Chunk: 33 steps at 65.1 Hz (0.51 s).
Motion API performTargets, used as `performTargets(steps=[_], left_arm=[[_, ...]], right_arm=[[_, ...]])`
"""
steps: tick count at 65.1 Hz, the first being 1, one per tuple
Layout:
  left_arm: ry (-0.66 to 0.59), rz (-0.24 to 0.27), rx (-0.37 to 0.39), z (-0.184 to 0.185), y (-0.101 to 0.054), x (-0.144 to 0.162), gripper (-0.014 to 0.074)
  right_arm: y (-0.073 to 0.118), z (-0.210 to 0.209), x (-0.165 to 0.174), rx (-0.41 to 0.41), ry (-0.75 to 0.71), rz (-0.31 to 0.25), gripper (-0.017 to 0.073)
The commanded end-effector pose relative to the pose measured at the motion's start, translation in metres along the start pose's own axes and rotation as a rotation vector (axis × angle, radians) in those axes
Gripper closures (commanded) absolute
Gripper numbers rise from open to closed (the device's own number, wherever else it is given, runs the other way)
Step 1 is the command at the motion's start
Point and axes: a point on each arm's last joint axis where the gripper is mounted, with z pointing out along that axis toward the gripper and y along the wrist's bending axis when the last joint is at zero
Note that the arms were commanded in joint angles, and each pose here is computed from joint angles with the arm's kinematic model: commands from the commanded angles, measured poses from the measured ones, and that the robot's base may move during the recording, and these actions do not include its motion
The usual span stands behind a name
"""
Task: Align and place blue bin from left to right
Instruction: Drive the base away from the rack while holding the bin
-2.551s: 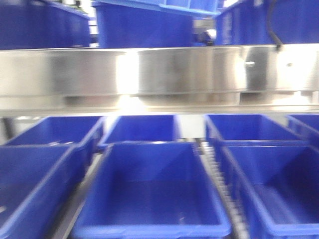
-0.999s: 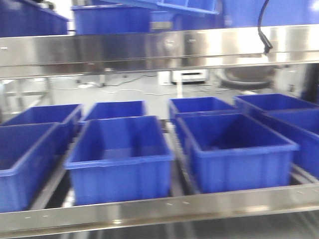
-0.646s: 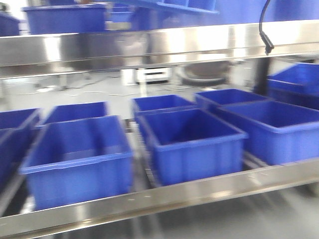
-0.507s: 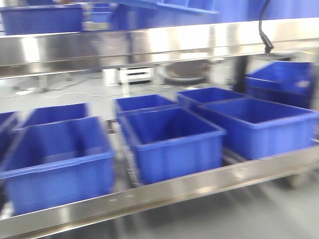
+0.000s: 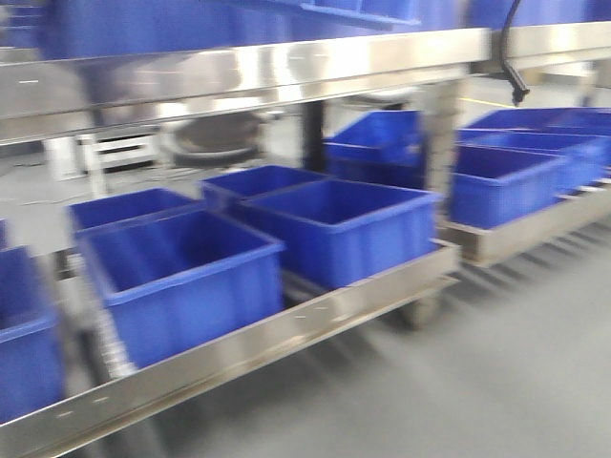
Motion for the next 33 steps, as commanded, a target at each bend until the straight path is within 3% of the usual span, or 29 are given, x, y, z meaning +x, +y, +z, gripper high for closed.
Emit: performTargets(steps=[1, 33], left_arm=[[-0.152, -0.038, 0.096, -0.0245, -0.0155, -0.0204, 0.0704], [-0.152, -0.038, 0.096, -0.0245, -0.0155, -0.0204, 0.0704]], right_arm=[[0.0067, -0.0104, -0.0109, -0.044, -0.110, 0.022, 0.0712], [0.0067, -0.0104, -0.0109, -0.044, -0.110, 0.022, 0.0712]])
